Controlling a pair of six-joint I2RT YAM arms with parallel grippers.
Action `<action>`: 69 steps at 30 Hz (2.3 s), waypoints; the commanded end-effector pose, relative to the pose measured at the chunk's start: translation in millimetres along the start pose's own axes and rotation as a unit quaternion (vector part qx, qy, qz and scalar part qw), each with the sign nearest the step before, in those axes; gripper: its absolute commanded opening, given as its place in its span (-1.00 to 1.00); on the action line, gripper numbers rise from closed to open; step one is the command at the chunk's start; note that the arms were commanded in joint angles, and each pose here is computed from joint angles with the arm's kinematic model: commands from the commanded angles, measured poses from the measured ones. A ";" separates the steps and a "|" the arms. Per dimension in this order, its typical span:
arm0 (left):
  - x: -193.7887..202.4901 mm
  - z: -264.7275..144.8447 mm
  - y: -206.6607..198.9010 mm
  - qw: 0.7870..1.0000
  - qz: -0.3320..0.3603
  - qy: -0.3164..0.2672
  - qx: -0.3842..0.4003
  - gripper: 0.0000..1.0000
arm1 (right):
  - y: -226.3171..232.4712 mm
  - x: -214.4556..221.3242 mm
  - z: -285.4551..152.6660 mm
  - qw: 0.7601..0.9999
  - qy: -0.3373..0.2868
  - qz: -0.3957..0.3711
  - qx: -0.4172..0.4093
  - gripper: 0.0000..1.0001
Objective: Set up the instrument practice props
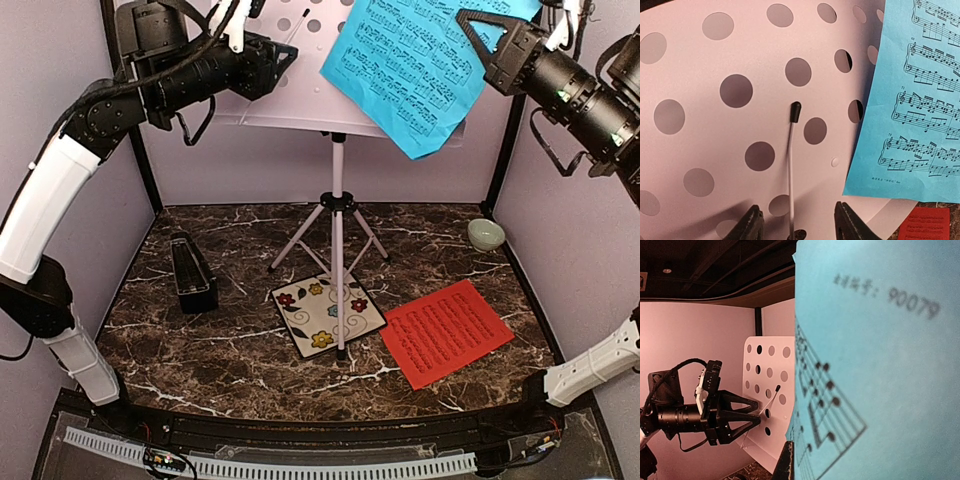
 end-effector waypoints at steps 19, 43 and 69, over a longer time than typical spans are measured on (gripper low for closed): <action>3.0 1.5 29.9 0.997 0.026 0.014 -0.075 -0.62 | -18.3 -7.6 36.4 0.998 -0.016 -0.038 0.047 -1.00; -13.1 -25.8 16.8 0.991 0.009 -0.127 -0.045 -1.00 | -3.4 6.1 86.2 0.990 -0.004 -0.137 0.027 -1.00; -18.7 -29.2 -1.7 0.983 0.021 -0.181 0.000 -1.00 | 11.9 54.8 153.0 0.971 0.003 -0.232 -0.059 -1.00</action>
Point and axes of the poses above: each gripper's point midway between its finger pads, its own z axis out along the fingers, its own y axis along the line the jaws close on, x = y × z, the point moved 3 cm from there along -z, back along the fingers, and after that the axes turned 13 degrees about z, right-handed, at the moved point
